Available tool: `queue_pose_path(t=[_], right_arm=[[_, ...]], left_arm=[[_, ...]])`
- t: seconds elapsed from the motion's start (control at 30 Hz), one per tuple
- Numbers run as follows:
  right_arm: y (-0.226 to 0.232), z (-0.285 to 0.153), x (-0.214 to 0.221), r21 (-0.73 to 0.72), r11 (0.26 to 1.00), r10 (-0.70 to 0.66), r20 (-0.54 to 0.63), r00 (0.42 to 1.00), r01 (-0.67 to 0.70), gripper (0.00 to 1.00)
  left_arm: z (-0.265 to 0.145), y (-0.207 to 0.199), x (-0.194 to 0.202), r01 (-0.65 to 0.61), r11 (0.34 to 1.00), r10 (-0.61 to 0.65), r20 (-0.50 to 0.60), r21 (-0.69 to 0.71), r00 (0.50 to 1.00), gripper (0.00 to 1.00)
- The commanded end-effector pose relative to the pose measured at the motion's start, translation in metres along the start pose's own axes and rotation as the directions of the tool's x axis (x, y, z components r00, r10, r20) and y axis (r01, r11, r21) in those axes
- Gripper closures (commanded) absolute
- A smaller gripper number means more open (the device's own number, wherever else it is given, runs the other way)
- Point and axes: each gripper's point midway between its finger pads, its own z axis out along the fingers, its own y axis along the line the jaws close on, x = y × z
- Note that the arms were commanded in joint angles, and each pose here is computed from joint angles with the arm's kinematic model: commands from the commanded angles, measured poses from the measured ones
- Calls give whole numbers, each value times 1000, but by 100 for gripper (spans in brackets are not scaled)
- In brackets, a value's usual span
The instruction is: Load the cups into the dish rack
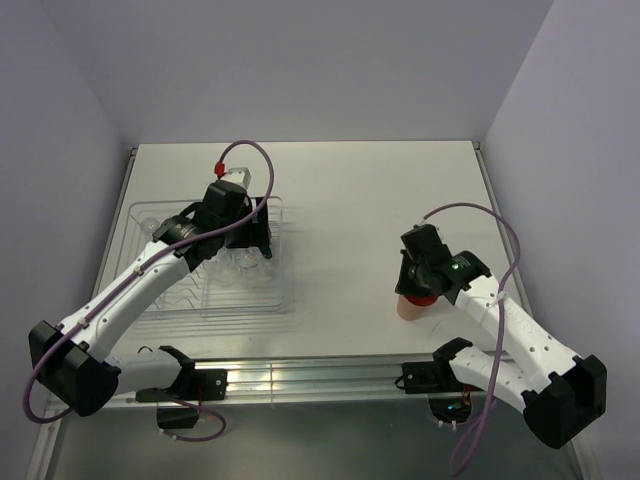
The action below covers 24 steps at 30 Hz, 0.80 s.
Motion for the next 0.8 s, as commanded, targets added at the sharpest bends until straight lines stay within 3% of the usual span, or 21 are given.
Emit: queue_pose_path(t=[0.0,0.13,0.3,0.43,0.6,0.77], right_arm=[[11,5,-10,-25,1000,5,30,1000,-4,97],[33,-5,-33,-87,996,-10,72,997,16,100],[101,-43,-94,-277,959,-14,185,983,66,100],[161,-80,-139,-470,874,9,261,965,119,100],[204,-98,-166,-594,789,24,284,959,156,100],[246,-132,-184,-759,618,44,293,955,205,100]], left_arm=[[-8,-2,-16,16,1000,-17,70,17,997,14],[-15,-4,-24,33,999,-36,99,34,994,14],[-38,-14,-50,68,987,-93,175,147,980,13],[-59,-11,-76,96,971,-148,234,221,961,12],[-79,-16,-97,101,928,-207,268,360,941,11],[-90,-27,-111,85,816,-265,239,572,934,11]])
